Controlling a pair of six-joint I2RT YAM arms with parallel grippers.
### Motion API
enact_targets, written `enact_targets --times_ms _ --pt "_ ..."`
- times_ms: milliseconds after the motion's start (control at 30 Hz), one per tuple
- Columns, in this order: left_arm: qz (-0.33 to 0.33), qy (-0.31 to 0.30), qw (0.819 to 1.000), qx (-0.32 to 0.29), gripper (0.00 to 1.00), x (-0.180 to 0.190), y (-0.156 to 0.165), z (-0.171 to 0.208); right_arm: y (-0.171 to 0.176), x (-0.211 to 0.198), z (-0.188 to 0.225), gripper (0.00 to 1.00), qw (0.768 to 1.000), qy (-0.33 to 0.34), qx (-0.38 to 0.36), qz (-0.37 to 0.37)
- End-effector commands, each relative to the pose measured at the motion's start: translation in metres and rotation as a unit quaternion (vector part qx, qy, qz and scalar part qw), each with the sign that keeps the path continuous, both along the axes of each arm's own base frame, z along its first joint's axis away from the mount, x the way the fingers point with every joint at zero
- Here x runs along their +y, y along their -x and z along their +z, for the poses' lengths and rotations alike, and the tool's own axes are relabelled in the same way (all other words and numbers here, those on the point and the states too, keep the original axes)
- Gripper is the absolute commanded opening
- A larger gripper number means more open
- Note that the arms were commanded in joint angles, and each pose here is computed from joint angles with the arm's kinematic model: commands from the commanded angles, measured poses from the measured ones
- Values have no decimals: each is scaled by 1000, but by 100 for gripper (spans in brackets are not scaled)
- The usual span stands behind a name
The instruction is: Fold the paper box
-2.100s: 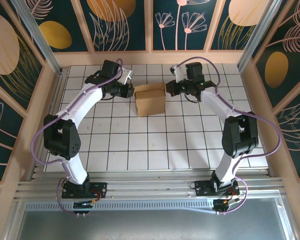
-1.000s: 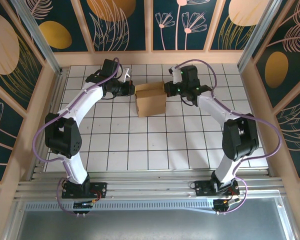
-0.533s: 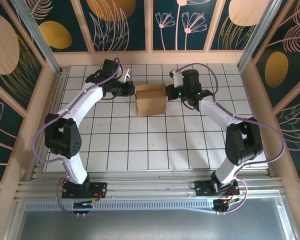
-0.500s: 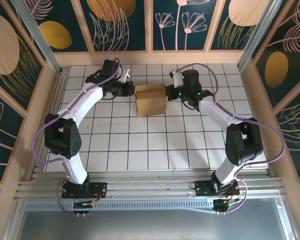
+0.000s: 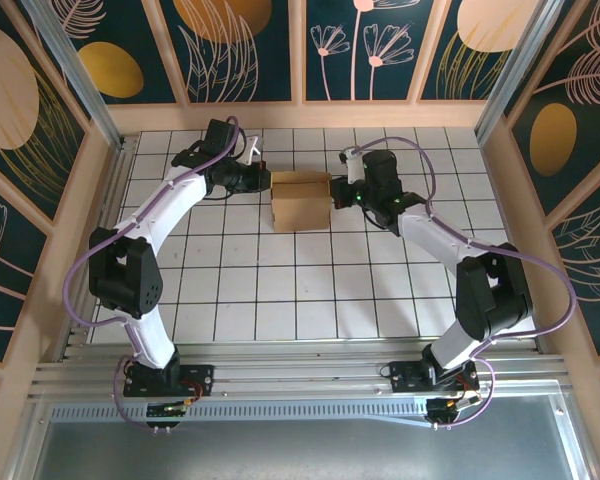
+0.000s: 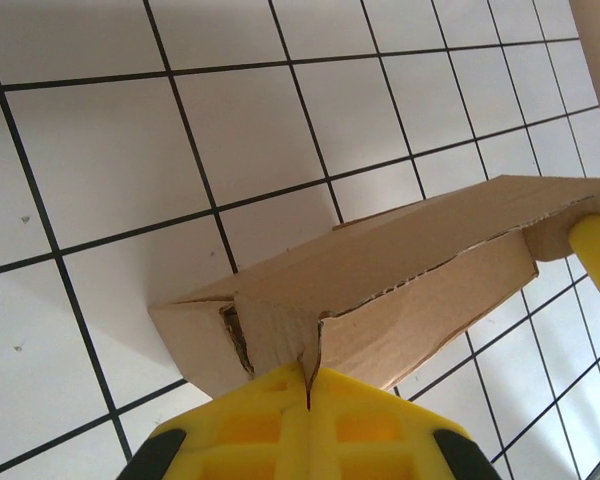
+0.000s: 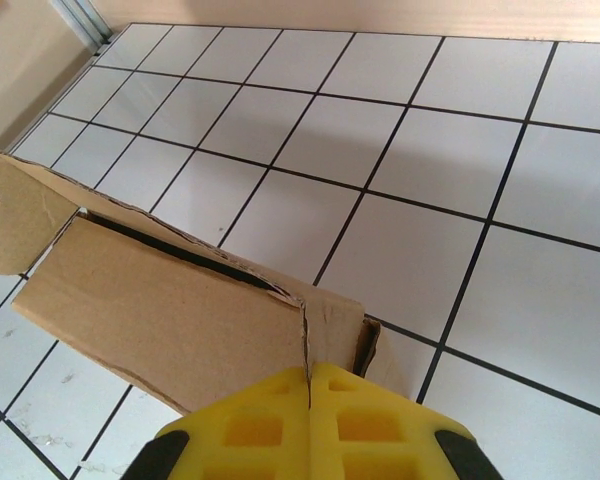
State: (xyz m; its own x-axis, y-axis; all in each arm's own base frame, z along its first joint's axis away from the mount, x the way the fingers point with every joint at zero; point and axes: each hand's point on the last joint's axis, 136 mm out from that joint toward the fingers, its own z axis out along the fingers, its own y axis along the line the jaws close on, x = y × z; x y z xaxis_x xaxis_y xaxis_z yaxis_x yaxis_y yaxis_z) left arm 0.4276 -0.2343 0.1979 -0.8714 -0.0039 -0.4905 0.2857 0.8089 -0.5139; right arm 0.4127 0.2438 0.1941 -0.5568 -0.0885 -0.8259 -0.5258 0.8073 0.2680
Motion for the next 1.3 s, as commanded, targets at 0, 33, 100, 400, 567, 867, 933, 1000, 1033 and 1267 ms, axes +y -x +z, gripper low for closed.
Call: enact_targets --times_ms 0,33,100,400,567,867,933,1000,1033,1267 --pt "6 35 999 -2 0 -13 5 18 28 10 -34 0 998 14 60 22" --pt "10 39 999 2 0 -14 5 17 29 11 -33 0 998 13 59 22" --pt "11 44 999 8 0 -16 5 16 28 11 -32 0 998 13 57 21" --pt "21 8 1000 16 0 -7 8 -5 29 11 -36 0 998 21 56 20" --pt "13 4 1000 21 0 -6 14 -12 31 9 -40 0 998 33 55 18" --pt "12 -2 1000 27 0 -2 24 -21 36 9 -44 0 998 32 55 16" --pt "12 -2 1000 27 0 -1 26 -21 37 8 -44 0 998 32 54 15" --pt "12 0 1000 24 8 0 29 -21 37 6 -45 0 998 34 53 11" --pt "12 1 1000 22 14 0 30 -21 38 6 -45 0 998 34 53 10" --pt "13 10 1000 0 29 2 32 -7 36 6 -37 0 998 28 48 5"
